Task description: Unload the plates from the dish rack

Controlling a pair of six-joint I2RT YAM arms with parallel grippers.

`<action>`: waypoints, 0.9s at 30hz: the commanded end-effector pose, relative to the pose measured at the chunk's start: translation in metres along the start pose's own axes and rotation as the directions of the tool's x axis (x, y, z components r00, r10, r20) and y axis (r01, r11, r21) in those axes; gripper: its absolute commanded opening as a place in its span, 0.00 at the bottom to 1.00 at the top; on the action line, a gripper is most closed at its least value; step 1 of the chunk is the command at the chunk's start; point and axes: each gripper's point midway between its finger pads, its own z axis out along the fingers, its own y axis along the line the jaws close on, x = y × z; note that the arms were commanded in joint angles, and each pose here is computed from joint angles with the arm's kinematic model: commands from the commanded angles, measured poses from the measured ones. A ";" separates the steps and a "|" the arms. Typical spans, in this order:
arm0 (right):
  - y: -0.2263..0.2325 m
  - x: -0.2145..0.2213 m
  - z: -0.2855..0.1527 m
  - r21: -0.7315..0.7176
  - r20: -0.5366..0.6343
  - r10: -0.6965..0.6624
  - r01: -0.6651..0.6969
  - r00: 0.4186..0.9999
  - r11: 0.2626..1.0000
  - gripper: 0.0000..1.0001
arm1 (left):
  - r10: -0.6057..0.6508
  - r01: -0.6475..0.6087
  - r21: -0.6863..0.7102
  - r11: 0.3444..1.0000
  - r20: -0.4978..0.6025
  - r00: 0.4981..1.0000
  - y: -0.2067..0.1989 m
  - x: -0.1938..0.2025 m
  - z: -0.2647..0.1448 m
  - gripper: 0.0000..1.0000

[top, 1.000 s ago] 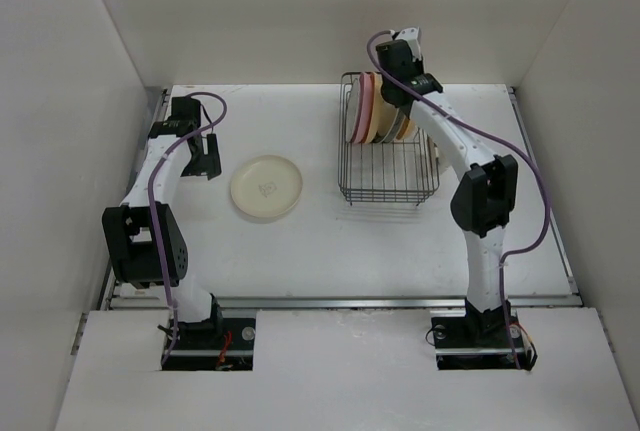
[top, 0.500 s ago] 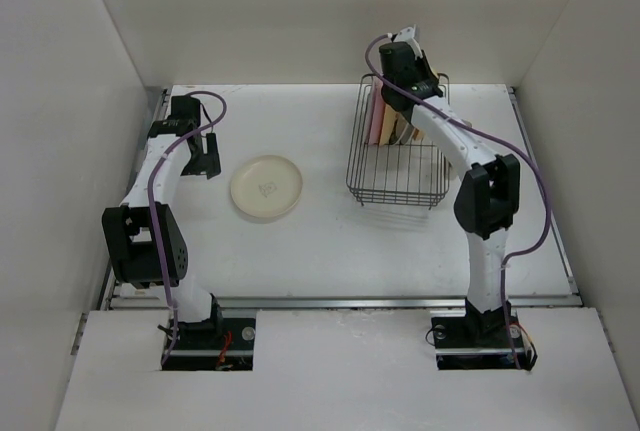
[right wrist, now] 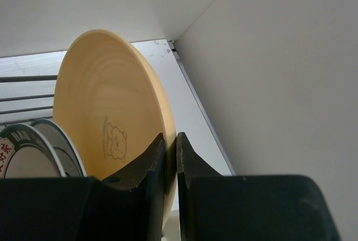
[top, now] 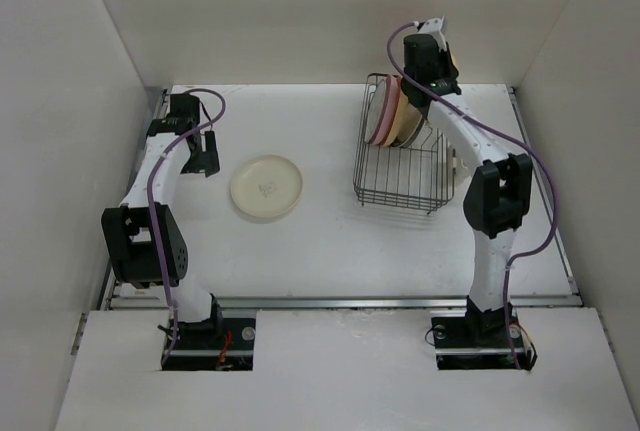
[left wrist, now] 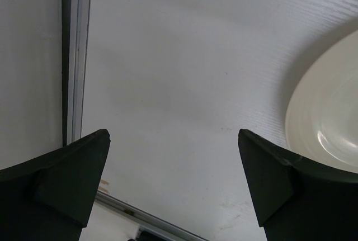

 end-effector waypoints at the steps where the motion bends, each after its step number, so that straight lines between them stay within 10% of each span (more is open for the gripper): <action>1: -0.037 -0.054 -0.029 0.036 0.118 0.166 -0.171 0.979 0.985 0.00 | -0.016 0.017 -0.014 1.000 0.029 0.999 0.004 -0.013 -0.010 0.99; 21: -0.149 -0.088 -0.080 0.236 0.186 0.205 -0.246 0.961 0.940 0.00 | -0.001 0.002 -0.032 0.999 0.039 0.999 0.009 -0.021 -0.014 0.99; 27: -0.111 -0.119 -0.126 -0.002 0.270 0.268 -0.278 0.925 0.961 0.00 | 0.008 -0.007 -0.033 0.999 0.038 0.999 0.010 -0.024 -0.017 0.99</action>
